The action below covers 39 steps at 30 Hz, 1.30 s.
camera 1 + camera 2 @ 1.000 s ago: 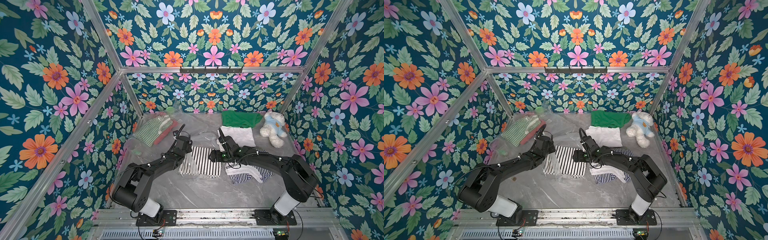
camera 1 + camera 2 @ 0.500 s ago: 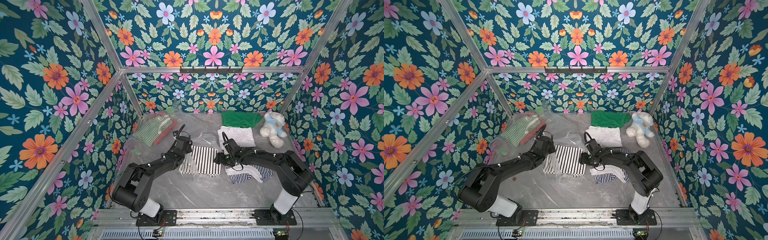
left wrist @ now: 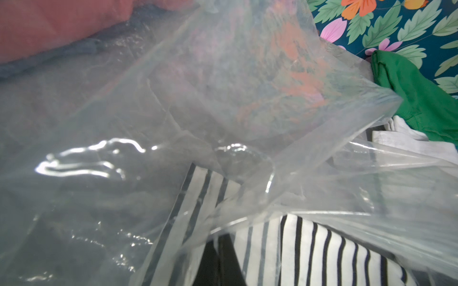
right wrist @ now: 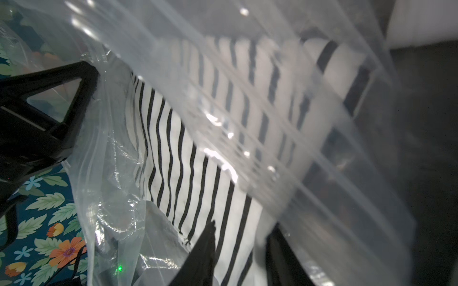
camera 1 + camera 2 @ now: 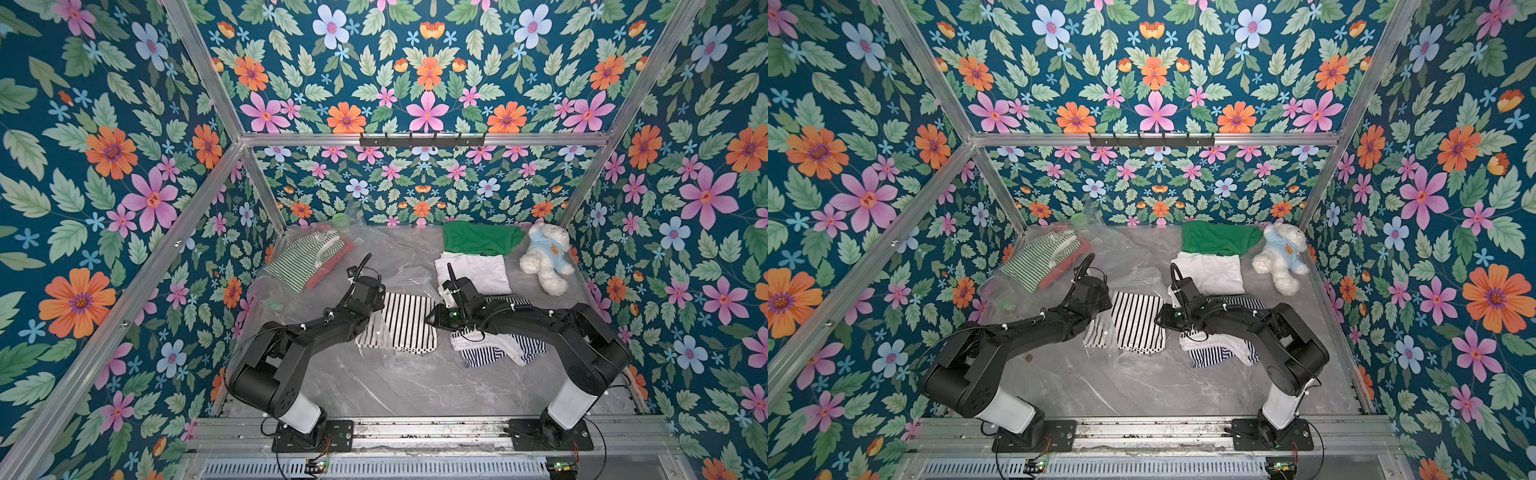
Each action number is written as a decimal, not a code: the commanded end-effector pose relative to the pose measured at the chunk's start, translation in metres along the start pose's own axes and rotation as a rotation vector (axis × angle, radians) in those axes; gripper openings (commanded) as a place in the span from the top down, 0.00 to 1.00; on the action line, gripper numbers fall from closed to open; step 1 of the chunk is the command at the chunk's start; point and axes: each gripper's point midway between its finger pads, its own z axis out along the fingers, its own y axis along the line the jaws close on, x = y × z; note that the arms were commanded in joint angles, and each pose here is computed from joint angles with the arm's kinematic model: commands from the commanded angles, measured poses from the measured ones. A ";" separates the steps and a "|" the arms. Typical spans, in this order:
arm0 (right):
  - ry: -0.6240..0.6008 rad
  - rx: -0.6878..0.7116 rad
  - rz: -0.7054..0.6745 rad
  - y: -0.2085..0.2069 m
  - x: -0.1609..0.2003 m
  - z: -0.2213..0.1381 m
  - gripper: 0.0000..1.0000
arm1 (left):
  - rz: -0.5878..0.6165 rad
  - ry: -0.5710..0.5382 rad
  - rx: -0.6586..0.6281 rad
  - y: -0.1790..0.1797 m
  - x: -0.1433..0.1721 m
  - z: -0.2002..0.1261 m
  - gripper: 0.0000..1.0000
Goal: Take the tank top out of the vacuum bag
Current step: Take out the tank top from the vacuum bag.
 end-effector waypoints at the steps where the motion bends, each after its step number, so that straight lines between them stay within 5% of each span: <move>1: 0.002 -0.071 0.003 0.012 -0.003 0.006 0.65 | -0.023 0.004 0.010 -0.001 0.003 0.001 1.00; 6: 0.009 -0.038 0.031 0.001 0.000 0.013 0.67 | -0.034 0.023 0.003 0.004 0.015 0.002 1.00; 10: 0.022 0.027 0.142 -0.025 0.005 0.017 0.50 | -0.043 0.030 -0.001 0.008 0.020 0.001 1.00; 16: 0.048 -0.031 0.215 -0.026 0.010 0.024 0.48 | -0.050 0.045 -0.006 0.011 0.028 0.003 1.00; 21: 0.063 -0.120 0.221 -0.012 0.007 0.029 0.62 | -0.072 0.068 -0.009 0.017 0.042 0.002 1.00; 26: 0.044 -0.163 0.187 0.005 -0.002 0.021 0.98 | -0.083 0.082 -0.013 0.020 0.051 0.001 1.00; 30: -0.015 -0.252 0.026 0.044 -0.012 0.002 1.00 | -0.082 0.084 -0.017 0.021 0.052 0.002 1.00; 34: -0.054 -0.197 -0.165 0.070 -0.008 -0.010 1.00 | -0.084 0.089 -0.022 0.021 0.054 0.004 1.00; 39: -0.039 -0.142 -0.032 0.039 -0.006 0.007 1.00 | -0.085 0.096 -0.018 0.020 0.056 0.006 1.00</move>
